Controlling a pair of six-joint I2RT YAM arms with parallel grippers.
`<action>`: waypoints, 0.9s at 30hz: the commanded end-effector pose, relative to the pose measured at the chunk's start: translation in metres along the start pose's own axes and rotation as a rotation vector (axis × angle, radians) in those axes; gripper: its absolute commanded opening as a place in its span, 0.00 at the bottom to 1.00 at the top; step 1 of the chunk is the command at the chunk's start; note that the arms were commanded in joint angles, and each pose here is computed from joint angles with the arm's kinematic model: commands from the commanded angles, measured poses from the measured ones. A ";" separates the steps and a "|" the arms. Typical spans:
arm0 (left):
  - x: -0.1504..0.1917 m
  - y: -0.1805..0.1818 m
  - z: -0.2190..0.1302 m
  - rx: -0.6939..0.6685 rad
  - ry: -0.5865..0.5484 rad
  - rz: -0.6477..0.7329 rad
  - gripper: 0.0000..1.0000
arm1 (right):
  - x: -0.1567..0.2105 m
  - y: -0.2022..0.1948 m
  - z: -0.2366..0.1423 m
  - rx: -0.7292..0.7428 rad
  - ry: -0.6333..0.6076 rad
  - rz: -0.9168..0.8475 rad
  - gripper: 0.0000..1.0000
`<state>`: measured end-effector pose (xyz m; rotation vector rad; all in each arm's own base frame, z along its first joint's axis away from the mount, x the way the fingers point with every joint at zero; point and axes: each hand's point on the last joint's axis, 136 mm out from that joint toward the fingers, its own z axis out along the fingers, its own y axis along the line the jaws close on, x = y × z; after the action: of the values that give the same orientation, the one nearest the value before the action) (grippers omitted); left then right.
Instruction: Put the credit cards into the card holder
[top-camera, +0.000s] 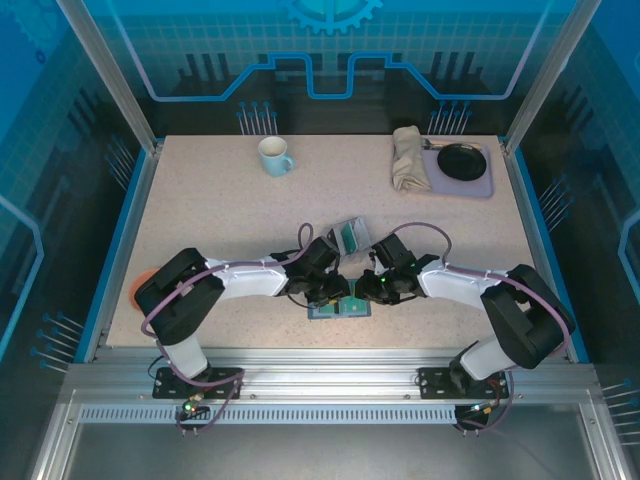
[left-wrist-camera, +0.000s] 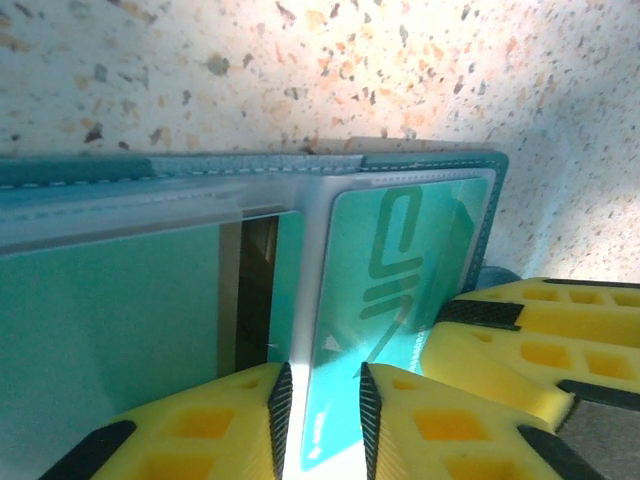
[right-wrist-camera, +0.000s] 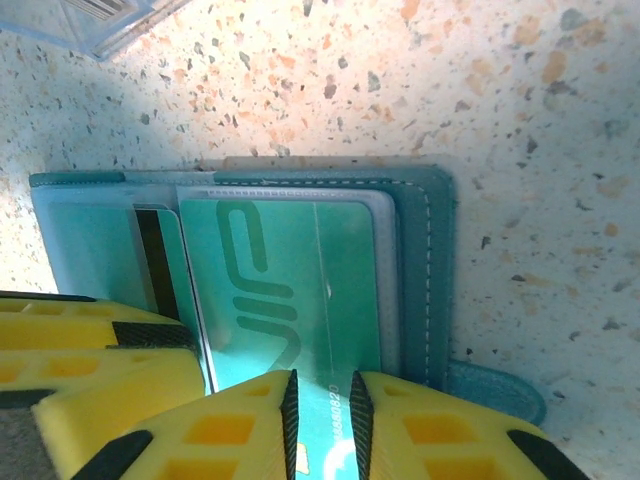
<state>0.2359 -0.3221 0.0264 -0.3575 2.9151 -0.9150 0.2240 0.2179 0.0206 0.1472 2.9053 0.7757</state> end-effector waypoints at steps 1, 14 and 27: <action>0.005 0.015 0.005 -0.084 0.026 0.022 0.25 | 0.010 -0.018 -0.004 0.060 0.023 0.015 0.24; 0.003 0.016 0.002 -0.135 0.023 0.066 0.25 | 0.008 -0.025 -0.007 0.102 0.008 0.017 0.30; -0.001 -0.018 -0.022 -0.057 -0.030 0.145 0.28 | 0.002 -0.017 -0.026 0.057 -0.038 0.017 0.33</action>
<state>0.2345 -0.3177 0.0358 -0.2255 2.9393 -0.7821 0.2238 0.2038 0.0394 0.1620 2.8652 0.7336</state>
